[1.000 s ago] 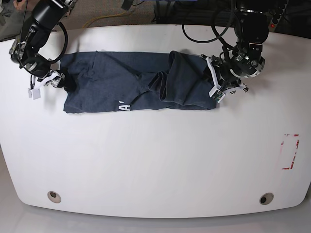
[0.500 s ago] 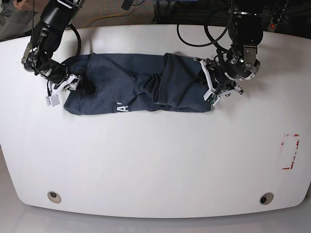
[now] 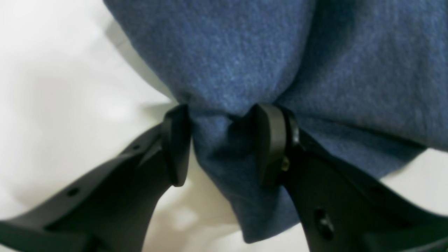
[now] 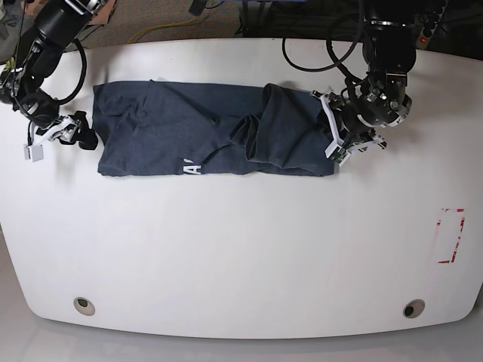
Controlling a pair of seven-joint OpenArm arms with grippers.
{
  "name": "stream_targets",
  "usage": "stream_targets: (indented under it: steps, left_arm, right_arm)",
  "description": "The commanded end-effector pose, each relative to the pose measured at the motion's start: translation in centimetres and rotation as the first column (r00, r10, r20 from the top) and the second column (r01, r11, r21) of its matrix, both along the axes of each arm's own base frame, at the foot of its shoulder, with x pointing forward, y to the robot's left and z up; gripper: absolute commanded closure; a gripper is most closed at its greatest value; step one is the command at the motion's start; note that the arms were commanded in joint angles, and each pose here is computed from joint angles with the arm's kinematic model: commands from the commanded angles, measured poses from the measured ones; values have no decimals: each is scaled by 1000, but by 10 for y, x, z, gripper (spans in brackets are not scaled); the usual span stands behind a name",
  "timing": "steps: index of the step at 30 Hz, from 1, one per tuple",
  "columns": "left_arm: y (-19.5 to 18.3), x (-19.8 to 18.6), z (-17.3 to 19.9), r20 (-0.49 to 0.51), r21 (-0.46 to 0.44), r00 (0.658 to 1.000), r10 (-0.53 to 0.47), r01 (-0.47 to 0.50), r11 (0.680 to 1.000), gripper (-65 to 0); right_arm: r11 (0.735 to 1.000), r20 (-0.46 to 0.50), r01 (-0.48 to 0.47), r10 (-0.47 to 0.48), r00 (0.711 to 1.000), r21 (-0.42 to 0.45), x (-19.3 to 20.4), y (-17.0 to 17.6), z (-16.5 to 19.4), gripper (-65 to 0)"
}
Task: Fold the T-shirt properly
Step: 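Grasp the strip ends with both grippers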
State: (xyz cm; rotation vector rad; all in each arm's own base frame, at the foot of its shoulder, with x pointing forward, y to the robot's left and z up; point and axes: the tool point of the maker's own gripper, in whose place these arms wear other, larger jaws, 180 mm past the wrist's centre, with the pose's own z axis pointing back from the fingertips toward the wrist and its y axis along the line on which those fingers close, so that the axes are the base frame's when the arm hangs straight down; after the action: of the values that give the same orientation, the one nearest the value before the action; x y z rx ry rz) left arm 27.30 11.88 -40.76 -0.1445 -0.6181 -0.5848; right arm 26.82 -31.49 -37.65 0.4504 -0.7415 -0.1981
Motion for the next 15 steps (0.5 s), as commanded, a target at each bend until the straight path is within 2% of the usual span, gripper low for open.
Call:
stream_targets:
  steps: [1, 6, 9, 15]
  left_arm:
    - [0, 7, 8, 33, -4, 999, -4, 4, 1000, -258]
    - [0, 7, 8, 33, -4, 999, -4, 4, 1000, -258]
    - [0, 7, 8, 33, -4, 999, -4, 4, 1000, -258]
    - [0, 7, 8, 33, -4, 999, -4, 4, 1000, -258]
  right_arm:
    - [1000, 41, 1, -1, 999, -4, 5, -3, 10, -453]
    - [996, -28, -3, 6, 1000, 88, -4, 20, -21, -453]
    - [993, -34, -15, 19, 999, 118, -4, 33, -27, -453]
    - [979, -48, -112, 122, 991, 168, 0, 83, -39, -453]
